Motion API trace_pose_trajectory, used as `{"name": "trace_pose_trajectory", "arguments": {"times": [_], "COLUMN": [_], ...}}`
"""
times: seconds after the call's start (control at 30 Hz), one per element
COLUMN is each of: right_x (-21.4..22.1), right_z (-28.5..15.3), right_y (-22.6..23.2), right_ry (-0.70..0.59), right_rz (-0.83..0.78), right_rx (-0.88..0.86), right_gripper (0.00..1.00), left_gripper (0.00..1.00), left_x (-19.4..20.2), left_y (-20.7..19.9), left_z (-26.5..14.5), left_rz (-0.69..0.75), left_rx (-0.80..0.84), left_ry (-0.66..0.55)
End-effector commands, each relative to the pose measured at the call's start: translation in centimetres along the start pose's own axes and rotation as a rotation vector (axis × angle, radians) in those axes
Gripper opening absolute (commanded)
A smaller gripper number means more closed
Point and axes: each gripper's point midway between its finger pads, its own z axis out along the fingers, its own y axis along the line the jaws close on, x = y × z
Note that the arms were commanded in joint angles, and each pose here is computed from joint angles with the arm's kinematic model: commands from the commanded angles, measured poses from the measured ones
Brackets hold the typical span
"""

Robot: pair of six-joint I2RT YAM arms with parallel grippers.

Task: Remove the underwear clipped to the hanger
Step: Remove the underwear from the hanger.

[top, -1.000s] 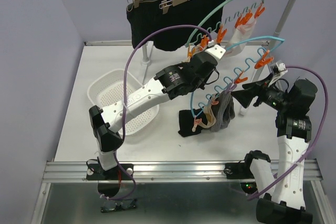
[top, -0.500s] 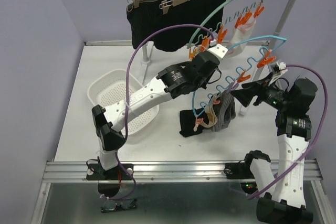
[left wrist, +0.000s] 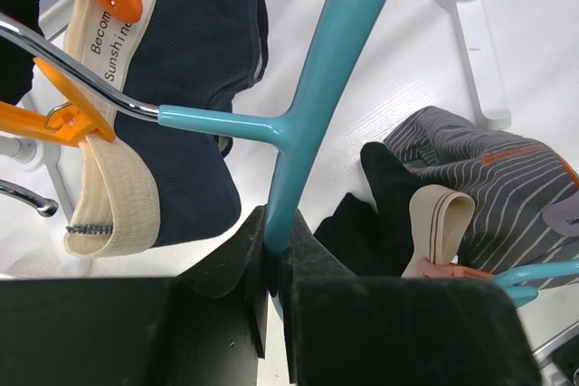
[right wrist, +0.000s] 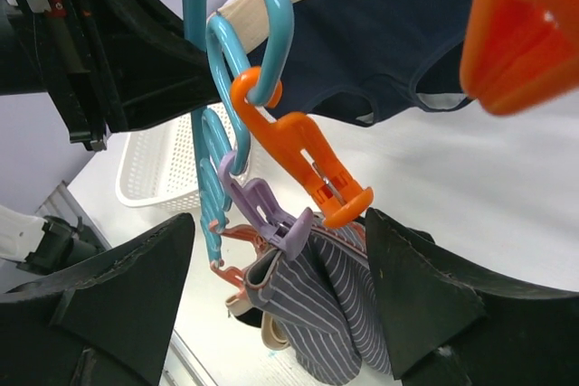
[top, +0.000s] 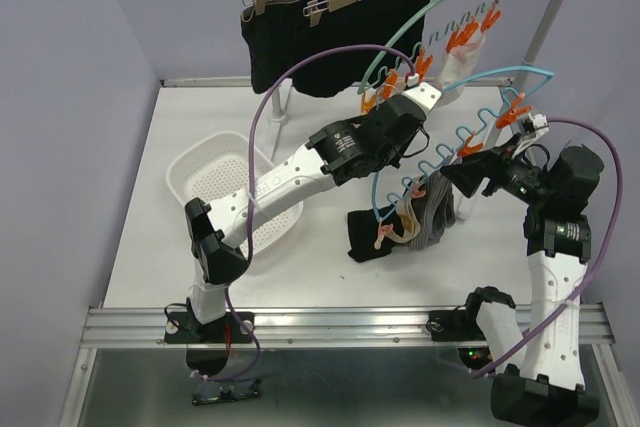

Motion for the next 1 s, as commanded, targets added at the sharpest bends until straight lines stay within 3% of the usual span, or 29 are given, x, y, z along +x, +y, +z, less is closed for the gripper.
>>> {"name": "trace_pose_trajectory", "arguments": {"times": [0.0,0.27,0.8,0.97], "right_x": [-1.2,-1.4,-0.5,-0.6], "right_z": [0.4,1.7,1.7,1.5], "right_y": [0.0,-0.3,0.6,0.9], "right_ry": [-0.048,-0.060,-0.046,-0.046], "right_rz": [-0.041,-0.013,-0.054,-0.078], "right_rx": [-0.007,-0.003,-0.023,-0.021], "right_gripper": [0.80,0.65,0.59,0.44], "left_gripper": [0.00,0.00,0.00,0.00], "left_x": [-4.9,-5.0,-4.5,-4.0], "left_y": [-0.4,-0.8,0.3,0.9], "left_z": [-2.3,-2.3,-3.1,-3.5], "left_rz": [-0.092,-0.093,-0.078,-0.074], "left_rx": [0.040,0.051,0.020,0.009], "left_ry": [-0.146,-0.148,-0.145,-0.140]}}
